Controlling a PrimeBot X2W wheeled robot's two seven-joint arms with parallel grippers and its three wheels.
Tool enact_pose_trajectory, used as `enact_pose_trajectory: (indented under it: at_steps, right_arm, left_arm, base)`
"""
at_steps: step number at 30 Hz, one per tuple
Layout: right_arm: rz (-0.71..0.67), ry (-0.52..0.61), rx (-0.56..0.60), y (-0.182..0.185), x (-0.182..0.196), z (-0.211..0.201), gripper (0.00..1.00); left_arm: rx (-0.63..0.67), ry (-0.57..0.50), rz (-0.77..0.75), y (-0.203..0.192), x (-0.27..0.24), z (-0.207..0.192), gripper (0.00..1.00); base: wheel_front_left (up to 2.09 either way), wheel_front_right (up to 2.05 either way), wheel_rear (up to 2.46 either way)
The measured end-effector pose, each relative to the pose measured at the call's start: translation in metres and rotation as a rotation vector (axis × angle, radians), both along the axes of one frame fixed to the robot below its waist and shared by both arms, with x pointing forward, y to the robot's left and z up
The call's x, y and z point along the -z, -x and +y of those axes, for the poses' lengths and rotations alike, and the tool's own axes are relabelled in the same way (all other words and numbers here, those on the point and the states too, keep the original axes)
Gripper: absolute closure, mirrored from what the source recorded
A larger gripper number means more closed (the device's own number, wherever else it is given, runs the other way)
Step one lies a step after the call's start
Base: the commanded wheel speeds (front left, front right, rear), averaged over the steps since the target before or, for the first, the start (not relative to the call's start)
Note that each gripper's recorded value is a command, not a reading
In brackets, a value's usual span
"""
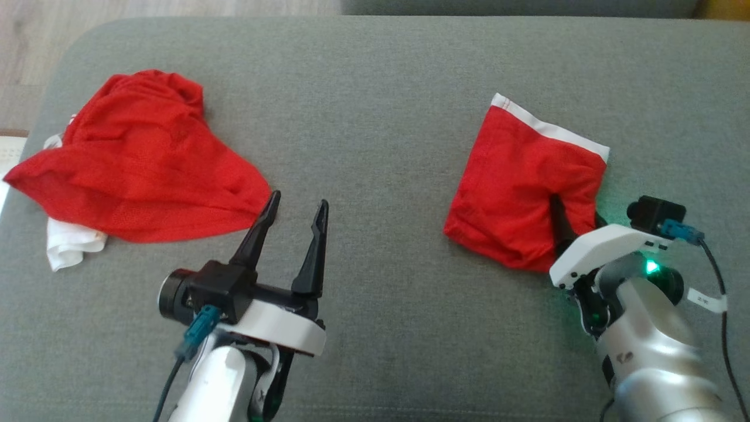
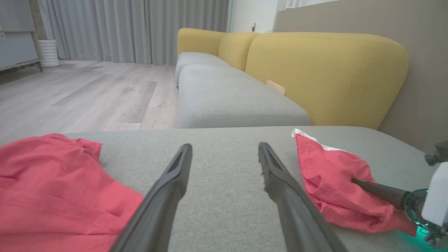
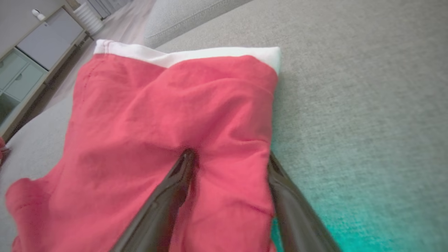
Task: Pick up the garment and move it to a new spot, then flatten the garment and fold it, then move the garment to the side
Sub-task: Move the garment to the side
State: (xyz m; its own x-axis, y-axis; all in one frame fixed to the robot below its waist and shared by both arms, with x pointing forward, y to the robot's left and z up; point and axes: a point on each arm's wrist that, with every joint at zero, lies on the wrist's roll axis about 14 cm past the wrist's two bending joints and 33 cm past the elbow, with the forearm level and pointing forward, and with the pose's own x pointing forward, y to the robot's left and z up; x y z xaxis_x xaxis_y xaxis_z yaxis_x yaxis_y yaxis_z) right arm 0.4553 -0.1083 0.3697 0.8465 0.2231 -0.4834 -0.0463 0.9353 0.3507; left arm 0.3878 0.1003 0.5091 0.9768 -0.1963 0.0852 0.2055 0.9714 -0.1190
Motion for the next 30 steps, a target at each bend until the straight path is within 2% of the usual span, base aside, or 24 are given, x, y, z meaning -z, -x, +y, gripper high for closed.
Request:
enact_pose_trajectory:
  at_steps: [1, 6, 10, 16, 24, 30]
  right_arm:
    - [-0.001, 0.007, -0.003, -0.001, 0.0, 0.0, 1.0]
    - [-0.027, 0.091, -0.053, -0.001, 0.0, -0.005, 1.0]
    - [-0.057, 0.229, -0.119, -0.005, -0.004, -0.026, 1.0]
    - [-0.07, 0.519, -0.217, -0.019, -0.015, -0.093, 1.0]
    - [-0.017, 0.845, -0.335, -0.035, -0.031, -0.176, 1.0]
    - [0.041, 0.989, -0.334, -0.045, -0.041, -0.232, 1.0]
  left_arm:
    - [0.005, -0.005, -0.003, -0.001, 0.0, -0.002, 0.0]
    - [0.032, -0.002, -0.005, -0.007, 0.0, -0.01, 0.0]
    - [0.054, 0.003, -0.006, -0.01, 0.0, -0.018, 0.0]
    - [0.076, 0.011, -0.004, -0.017, 0.002, -0.026, 0.0]
    - [0.085, 0.027, -0.01, -0.033, 0.003, -0.029, 0.0]
    - [0.066, 0.036, 0.002, -0.043, 0.008, -0.022, 0.0]
  base:
    - [0.0, 0.0, 0.0]
    - [0.0, 0.0, 0.0]
    - [0.0, 0.0, 0.0]
    - [0.0, 0.0, 0.0]
    - [0.0, 0.0, 0.0]
    - [0.0, 0.0, 0.0]
